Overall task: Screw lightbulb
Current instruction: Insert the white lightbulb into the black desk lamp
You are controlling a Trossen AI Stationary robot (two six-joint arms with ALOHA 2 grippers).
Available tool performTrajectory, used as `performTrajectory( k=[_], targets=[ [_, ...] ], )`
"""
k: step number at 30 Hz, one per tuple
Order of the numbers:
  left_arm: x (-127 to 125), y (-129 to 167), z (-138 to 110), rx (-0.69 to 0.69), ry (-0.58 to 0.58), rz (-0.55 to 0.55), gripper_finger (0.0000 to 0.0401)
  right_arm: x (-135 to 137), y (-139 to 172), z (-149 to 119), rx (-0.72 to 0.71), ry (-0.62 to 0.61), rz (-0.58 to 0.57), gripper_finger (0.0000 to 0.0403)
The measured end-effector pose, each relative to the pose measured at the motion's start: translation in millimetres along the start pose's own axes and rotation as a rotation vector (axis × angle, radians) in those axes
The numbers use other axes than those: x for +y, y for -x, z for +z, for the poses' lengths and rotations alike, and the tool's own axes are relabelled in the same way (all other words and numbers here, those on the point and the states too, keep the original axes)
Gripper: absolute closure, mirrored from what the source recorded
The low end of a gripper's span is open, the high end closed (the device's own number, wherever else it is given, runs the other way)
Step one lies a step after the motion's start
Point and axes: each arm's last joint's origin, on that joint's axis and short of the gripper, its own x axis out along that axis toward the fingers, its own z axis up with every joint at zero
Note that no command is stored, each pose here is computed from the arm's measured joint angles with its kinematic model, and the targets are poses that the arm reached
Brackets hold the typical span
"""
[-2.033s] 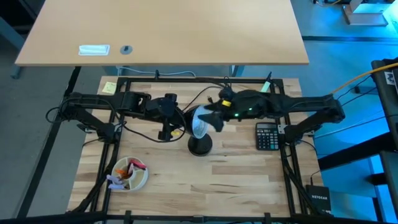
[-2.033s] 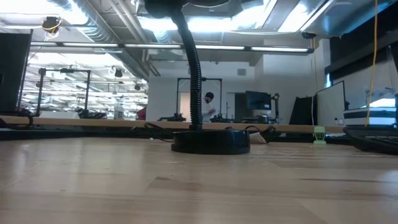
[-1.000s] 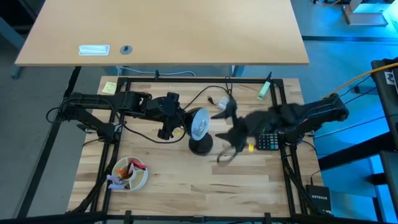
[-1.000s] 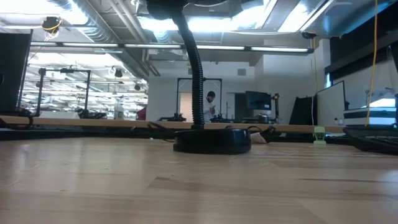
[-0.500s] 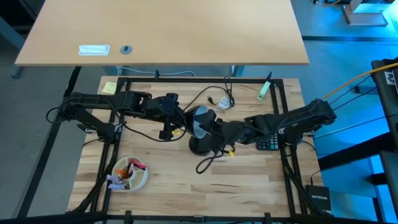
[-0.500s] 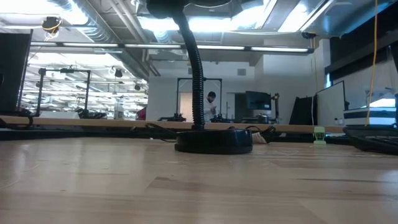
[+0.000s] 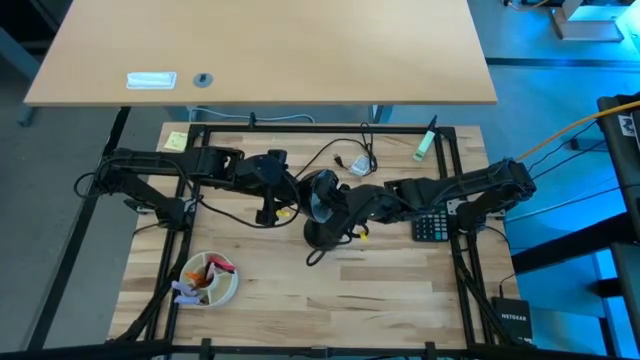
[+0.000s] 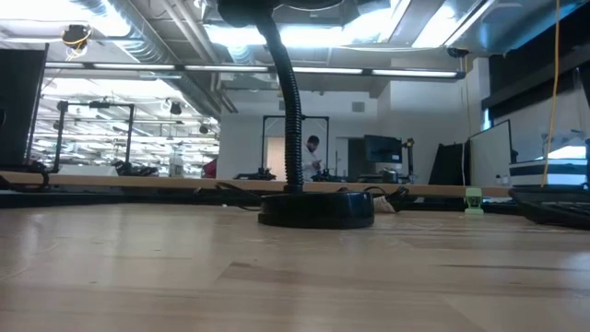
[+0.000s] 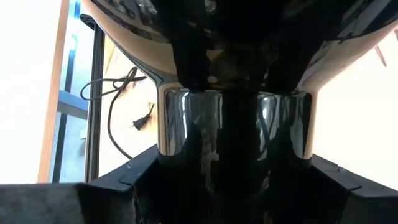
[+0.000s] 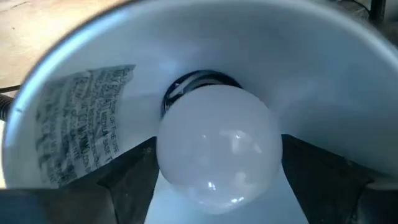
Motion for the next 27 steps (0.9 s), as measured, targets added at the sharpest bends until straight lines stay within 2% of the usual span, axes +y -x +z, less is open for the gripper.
performTrajectory(
  k=[5,8,11,16,27],
  targets=[
    [0.0,0.3,0.0,-0.002,-0.016,-0.003,0.0152,-1.0,-1.2,-1.5,0.002,-0.017,-0.006,0.0127],
    [0.0,0.4,0.0,-0.002,-0.020,-0.003,0.0152,-1.1,-1.4,-1.5,0.002,-0.072,-0.009,0.0146],
    [-0.1,0.4,0.0,-0.002,-0.027,-0.004,0.0152,-1.0,-1.4,-1.1,-0.013,-0.174,-0.004,0.0148],
    [-0.2,0.6,-0.2,-0.002,-0.033,-0.005,0.0152,-0.6,-1.5,0.1,-0.059,-0.475,0.020,0.0145],
    [-2.3,1.5,0.7,-0.006,-0.036,-0.004,0.0152,4.7,-11.0,2.7,-0.032,-1.157,0.049,0.0147]
  ],
)
